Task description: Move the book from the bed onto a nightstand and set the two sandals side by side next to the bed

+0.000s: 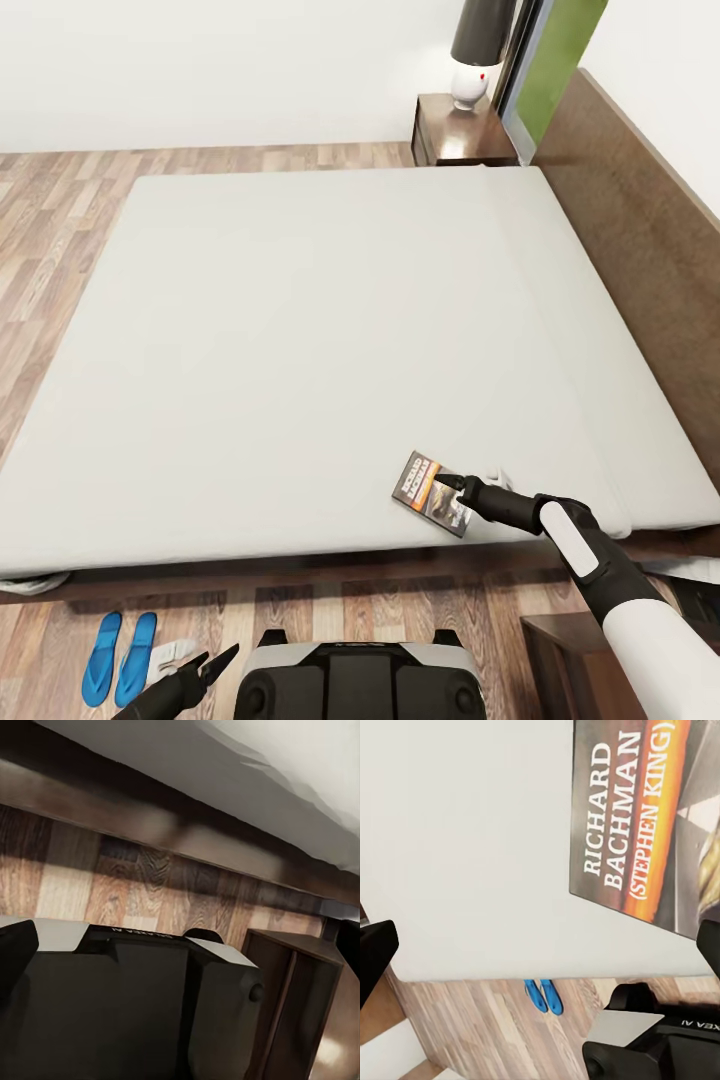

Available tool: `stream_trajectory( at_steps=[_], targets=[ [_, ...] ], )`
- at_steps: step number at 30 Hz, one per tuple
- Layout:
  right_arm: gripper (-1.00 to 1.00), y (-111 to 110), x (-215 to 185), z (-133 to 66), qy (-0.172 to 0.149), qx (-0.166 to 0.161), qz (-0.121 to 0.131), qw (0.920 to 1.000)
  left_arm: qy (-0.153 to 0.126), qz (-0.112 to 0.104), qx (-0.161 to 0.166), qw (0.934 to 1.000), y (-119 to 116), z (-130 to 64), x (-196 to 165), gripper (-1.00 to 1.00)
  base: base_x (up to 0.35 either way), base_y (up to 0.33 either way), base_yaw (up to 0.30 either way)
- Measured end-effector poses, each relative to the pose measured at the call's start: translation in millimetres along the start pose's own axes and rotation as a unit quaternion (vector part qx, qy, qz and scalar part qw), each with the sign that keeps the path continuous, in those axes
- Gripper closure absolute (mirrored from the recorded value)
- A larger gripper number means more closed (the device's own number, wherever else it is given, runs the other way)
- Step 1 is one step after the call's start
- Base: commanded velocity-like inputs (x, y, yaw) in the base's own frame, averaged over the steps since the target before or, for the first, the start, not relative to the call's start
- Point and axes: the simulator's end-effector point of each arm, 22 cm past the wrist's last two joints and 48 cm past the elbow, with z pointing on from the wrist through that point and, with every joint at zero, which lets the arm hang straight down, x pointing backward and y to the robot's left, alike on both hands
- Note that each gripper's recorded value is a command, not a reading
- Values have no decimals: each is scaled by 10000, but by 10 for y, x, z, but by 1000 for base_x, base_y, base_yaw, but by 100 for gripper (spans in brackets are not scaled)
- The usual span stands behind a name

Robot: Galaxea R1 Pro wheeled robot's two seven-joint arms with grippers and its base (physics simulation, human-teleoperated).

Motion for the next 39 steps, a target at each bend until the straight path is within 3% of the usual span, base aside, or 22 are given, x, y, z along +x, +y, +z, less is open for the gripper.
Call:
stream_trajectory(
  at_steps=[7, 11, 12, 16, 19, 21, 23, 26, 30, 39],
  targets=[
    [-100, -13, 18, 15, 10, 31, 17, 10000, 3, -2, 2, 10000, -6, 6, 6, -100, 3, 0, 0],
    [-100, 246, 104, 174, 26, -187, 35, 9998, 11, 3, 12, 10000, -15, 11, 14, -100, 0, 0, 0],
    [-100, 396, 75, 230, -35, -210, -55, 9998, 13, 2, 17, 10000, -20, 14, 18, -100, 0, 0, 0],
    [-100, 330, -17, 247, -159, 295, -204, 9992, 14, 3, 18, 10000, -21, 15, 19, -100, 0, 0, 0],
    [-100, 306, -41, 265, -226, 479, -233, 9983, 15, 2, 19, 10000, -23, 16, 19, -100, 0, 0, 0],
    [-100, 314, -271, 266, -775, 600, -353, 9946, 15, 2, 20, 10000, -24, 17, 20, -100, 0, 0, 0],
    [-100, 321, -405, 243, -1084, 613, -415, 9914, 15, 2, 20, 10000, -24, 17, 20, -100, 0, 0, 0],
    [-100, 348, -795, 122, -2007, 626, -586, 9759, 18, 2, 23, 10000, -27, 18, 23, -100, 0, 0, 0],
    [-100, 354, -904, 69, -2267, 632, -627, 9699, 20, 1, 25, 10000, -31, 22, 27, -100, 0, 0, 0],
    [-100, 356, -921, 60, -2270, 623, -616, 9699, 35, -10, 53, 10000, -68, 48, 56, -100, 0, 0, 0]
  ],
)
